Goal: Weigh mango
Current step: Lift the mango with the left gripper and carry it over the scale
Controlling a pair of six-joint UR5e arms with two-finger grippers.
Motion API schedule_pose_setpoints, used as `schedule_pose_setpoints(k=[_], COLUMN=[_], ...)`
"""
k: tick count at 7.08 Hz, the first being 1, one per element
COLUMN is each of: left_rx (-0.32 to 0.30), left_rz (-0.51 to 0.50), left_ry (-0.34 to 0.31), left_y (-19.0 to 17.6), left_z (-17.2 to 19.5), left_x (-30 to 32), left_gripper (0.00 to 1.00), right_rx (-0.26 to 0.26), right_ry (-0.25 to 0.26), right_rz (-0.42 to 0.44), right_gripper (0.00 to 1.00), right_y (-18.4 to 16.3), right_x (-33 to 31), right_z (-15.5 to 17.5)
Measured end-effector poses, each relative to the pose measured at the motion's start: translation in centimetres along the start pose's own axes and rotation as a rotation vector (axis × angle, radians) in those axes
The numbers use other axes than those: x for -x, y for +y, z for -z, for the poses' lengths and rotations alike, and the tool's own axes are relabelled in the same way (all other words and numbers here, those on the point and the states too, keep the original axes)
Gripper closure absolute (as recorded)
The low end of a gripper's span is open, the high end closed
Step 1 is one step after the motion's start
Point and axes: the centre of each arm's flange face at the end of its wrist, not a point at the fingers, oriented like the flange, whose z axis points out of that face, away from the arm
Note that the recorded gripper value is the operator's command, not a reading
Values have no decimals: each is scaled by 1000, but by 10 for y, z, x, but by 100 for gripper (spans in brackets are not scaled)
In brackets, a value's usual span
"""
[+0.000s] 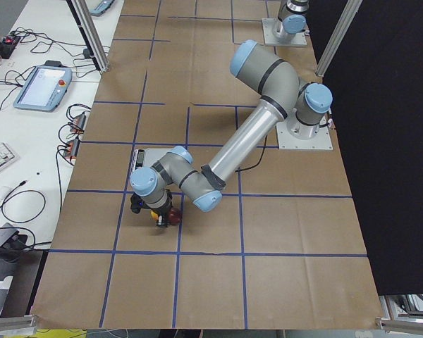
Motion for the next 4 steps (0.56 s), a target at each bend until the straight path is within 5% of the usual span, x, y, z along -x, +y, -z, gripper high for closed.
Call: schedule_pose_setpoints(k=[4], left_rx=[2], left_rz=[-35], left_ry=[-9], left_y=[-69], left_z=[75], left_x=[-183], left_gripper=[99], right_rx=[0], right_ry=[0], right_rz=[0], right_gripper=[0], right_y=[0], right_x=[0], right_z=[0])
